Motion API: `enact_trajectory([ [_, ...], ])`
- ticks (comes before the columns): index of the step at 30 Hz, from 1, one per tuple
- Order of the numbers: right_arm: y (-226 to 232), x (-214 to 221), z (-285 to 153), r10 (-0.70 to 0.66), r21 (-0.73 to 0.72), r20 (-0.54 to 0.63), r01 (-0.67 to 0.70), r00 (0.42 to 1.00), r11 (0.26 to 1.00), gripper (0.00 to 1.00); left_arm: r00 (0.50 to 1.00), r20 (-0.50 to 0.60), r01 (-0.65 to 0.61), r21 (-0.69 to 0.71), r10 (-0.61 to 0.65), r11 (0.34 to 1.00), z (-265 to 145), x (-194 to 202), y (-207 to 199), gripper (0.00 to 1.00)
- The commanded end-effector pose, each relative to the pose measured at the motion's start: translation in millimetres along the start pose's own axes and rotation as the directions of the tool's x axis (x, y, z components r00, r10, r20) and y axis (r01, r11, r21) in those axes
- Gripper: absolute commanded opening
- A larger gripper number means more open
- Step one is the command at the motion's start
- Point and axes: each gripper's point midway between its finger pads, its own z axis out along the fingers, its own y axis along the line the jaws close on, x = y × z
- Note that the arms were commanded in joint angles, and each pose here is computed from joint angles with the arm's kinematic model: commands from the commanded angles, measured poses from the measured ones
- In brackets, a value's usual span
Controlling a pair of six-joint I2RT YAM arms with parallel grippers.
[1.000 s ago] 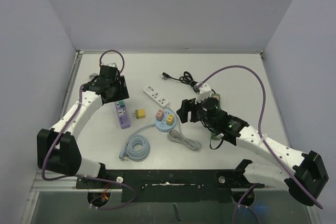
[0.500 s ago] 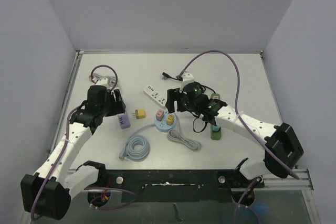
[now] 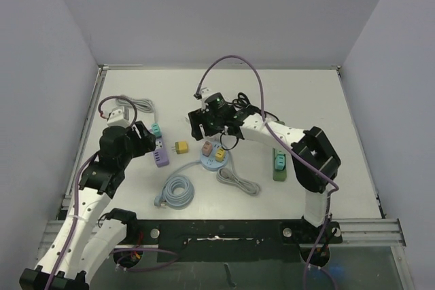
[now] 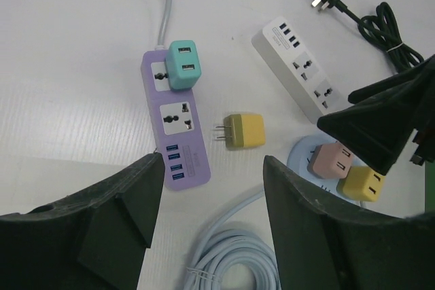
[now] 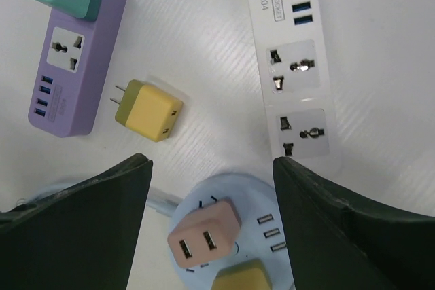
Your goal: Insert the plug
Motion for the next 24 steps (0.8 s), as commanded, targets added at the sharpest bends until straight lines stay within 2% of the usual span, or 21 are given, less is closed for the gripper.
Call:
enact_trajectory([
  [1, 23, -8, 14, -0.132, -0.063, -0.046, 0.129, 0.990, 0.990, 0.72, 0.992, 0.122, 0.038, -0.016, -0.036, 0.999, -7, -26, 2, 0.59],
  [6, 46, 0, 41, -0.164, -0.095, -0.082, 0.156, 0.983, 0.983, 0.71, 0.983, 0.177, 0.068, -0.072, -0.054, 0.995, -15, -35, 13, 0.58],
  [11, 64, 6, 59, -0.238, -0.154, -0.093, 0.222, 0.967, 0.963, 0.69, 0.980, 0.189, 0.076, -0.071, -0.062, 0.995, -17, -35, 14, 0.58],
  [24, 43, 33, 78, -0.328, -0.123, -0.254, 0.306, 0.910, 0.944, 0.71, 0.982, 0.178, 0.077, -0.070, -0.063, 0.995, -15, -33, 14, 0.59],
])
